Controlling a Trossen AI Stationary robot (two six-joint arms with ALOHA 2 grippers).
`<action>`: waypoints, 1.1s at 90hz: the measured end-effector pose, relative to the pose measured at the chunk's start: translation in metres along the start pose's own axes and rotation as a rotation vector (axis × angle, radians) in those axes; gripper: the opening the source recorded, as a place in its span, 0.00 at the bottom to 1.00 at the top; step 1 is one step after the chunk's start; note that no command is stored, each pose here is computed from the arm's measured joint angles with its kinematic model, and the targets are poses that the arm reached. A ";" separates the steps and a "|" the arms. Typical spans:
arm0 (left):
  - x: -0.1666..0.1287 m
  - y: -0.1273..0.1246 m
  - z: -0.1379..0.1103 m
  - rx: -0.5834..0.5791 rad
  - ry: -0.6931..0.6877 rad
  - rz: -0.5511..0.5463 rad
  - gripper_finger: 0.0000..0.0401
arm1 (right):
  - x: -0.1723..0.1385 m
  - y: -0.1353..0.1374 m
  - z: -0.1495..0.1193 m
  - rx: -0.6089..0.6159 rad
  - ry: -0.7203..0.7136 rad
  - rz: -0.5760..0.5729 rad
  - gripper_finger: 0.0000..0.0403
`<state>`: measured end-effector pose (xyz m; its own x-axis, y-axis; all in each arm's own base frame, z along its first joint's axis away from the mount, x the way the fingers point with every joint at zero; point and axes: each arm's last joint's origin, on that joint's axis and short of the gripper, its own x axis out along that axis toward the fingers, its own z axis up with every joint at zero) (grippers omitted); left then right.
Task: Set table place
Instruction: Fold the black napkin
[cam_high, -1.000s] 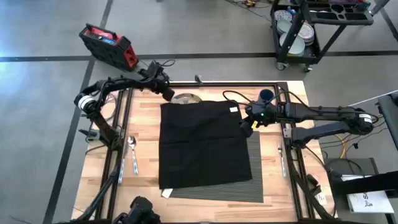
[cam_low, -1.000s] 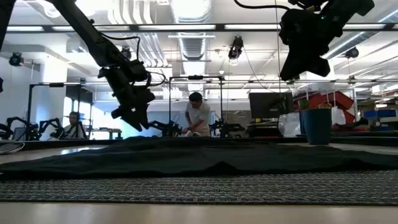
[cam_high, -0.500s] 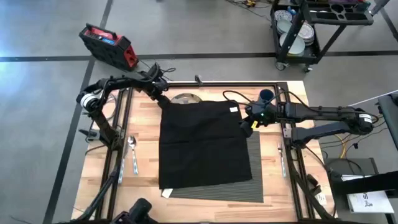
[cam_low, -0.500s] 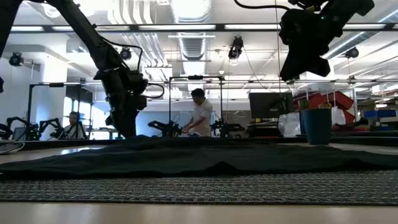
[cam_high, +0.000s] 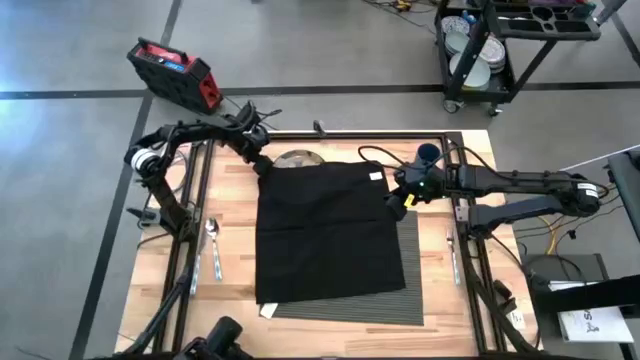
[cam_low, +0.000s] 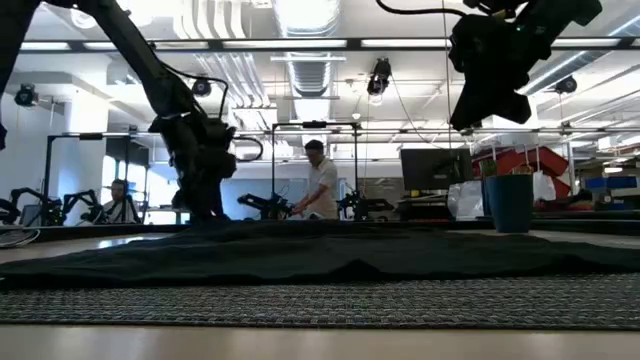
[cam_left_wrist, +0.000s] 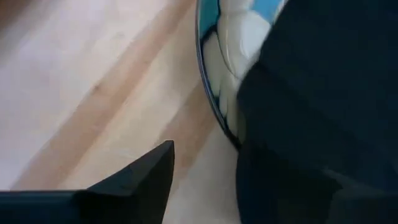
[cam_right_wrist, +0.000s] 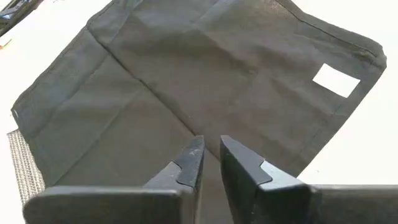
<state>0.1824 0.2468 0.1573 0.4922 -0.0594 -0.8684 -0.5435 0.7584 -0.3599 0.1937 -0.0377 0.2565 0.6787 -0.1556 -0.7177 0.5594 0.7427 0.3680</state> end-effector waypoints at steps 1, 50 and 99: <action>0.000 0.000 0.000 -0.001 0.002 -0.001 0.54 | 0.000 0.000 0.000 0.000 0.000 0.000 0.10; 0.005 0.000 -0.003 -0.031 0.027 -0.067 0.42 | 0.000 0.000 0.000 -0.008 0.001 -0.001 0.10; 0.004 0.000 -0.005 -0.032 0.043 -0.047 0.45 | 0.000 0.000 0.000 -0.012 0.002 -0.002 0.11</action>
<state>0.1809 0.2436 0.1525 0.4885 -0.1222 -0.8640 -0.5427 0.7328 -0.4104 0.1935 -0.0376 0.2563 0.6767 -0.1555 -0.7196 0.5551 0.7499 0.3599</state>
